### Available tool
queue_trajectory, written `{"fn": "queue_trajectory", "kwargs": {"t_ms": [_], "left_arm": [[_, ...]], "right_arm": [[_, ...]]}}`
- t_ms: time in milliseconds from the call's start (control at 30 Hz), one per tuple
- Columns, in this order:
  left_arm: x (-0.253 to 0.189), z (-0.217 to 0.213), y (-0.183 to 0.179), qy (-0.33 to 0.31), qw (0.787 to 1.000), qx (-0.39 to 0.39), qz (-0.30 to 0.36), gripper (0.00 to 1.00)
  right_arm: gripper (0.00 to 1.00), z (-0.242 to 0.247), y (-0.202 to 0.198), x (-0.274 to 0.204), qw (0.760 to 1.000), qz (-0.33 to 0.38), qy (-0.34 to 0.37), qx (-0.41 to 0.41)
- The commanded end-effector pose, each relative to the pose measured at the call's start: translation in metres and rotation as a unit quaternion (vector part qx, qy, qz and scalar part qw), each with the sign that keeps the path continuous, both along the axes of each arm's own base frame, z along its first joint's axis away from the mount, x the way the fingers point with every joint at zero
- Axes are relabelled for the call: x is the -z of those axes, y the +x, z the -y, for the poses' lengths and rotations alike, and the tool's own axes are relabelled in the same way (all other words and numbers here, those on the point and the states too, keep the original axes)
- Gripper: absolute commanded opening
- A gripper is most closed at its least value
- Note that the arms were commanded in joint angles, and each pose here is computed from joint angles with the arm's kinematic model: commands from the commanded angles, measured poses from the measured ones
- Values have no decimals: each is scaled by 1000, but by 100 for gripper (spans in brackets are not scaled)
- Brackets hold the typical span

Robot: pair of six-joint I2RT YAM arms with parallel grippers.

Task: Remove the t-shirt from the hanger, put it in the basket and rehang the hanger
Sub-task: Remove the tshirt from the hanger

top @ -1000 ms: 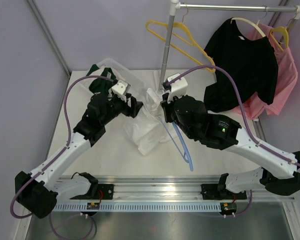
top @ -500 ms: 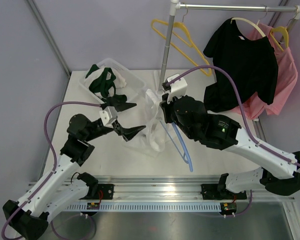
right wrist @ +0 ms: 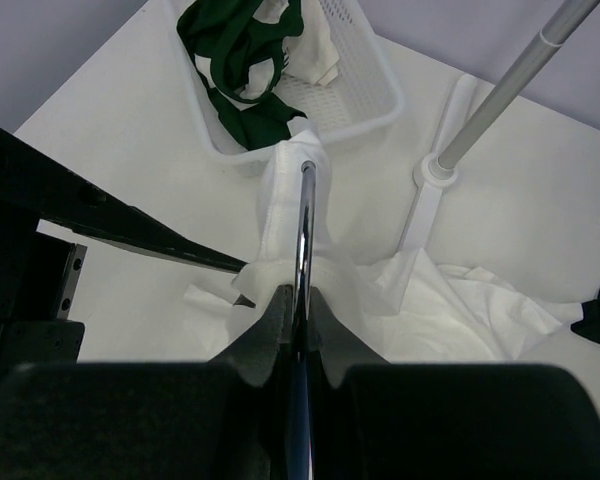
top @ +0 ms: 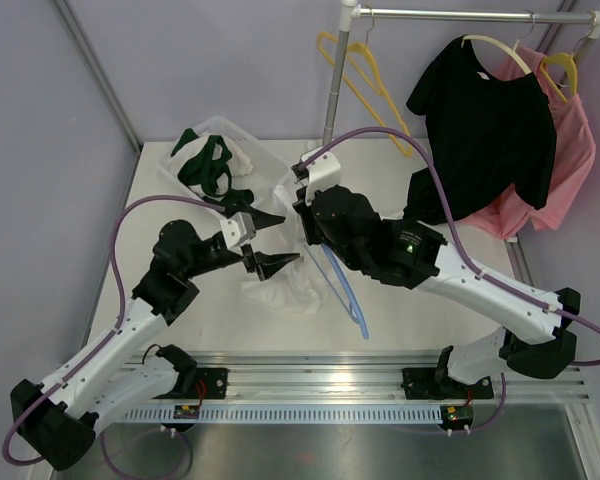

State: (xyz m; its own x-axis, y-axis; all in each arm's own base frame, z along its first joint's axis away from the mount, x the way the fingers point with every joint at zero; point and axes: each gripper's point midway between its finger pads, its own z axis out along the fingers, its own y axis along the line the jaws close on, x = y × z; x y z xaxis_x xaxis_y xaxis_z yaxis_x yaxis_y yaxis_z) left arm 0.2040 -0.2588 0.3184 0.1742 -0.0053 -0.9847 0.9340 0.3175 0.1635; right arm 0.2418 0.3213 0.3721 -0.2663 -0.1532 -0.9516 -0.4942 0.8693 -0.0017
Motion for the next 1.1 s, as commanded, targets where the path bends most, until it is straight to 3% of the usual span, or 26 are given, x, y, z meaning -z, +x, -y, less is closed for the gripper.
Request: {"fn": "queue_trajectory", "kwargs": {"t_ms": [0, 33, 100, 133, 167, 200, 367, 700, 1067], "left_arm": [[-27, -4, 18, -13, 998, -48, 28, 75], [-27, -6, 23, -14, 998, -62, 22, 69], [-27, -10, 34, -16, 995, -93, 16, 45], [-27, -15, 44, -19, 992, -122, 13, 32], [-27, -18, 53, -20, 989, -145, 8, 5], [-27, -17, 54, -20, 989, -145, 4, 0], [-22, -17, 64, -17, 986, -164, -25, 0], [-17, -56, 119, -53, 960, -250, -113, 0], [18, -70, 179, -11, 927, -326, -185, 0]], "right_arm": [[0, -9, -2, -32, 999, 14, 49, -7], [0, -9, -2, -32, 999, 14, 49, -7], [0, -10, -2, -30, 999, 11, 43, -8], [0, -10, -3, -29, 999, 11, 42, -9], [0, -8, -2, -28, 999, 10, 41, -6], [0, -8, -3, -29, 999, 10, 41, -7], [0, 0, -5, -27, 999, 9, 39, -4], [0, 18, -12, -16, 1000, 5, 11, -2], [0, 45, -20, -37, 997, 29, 72, 8]]}}
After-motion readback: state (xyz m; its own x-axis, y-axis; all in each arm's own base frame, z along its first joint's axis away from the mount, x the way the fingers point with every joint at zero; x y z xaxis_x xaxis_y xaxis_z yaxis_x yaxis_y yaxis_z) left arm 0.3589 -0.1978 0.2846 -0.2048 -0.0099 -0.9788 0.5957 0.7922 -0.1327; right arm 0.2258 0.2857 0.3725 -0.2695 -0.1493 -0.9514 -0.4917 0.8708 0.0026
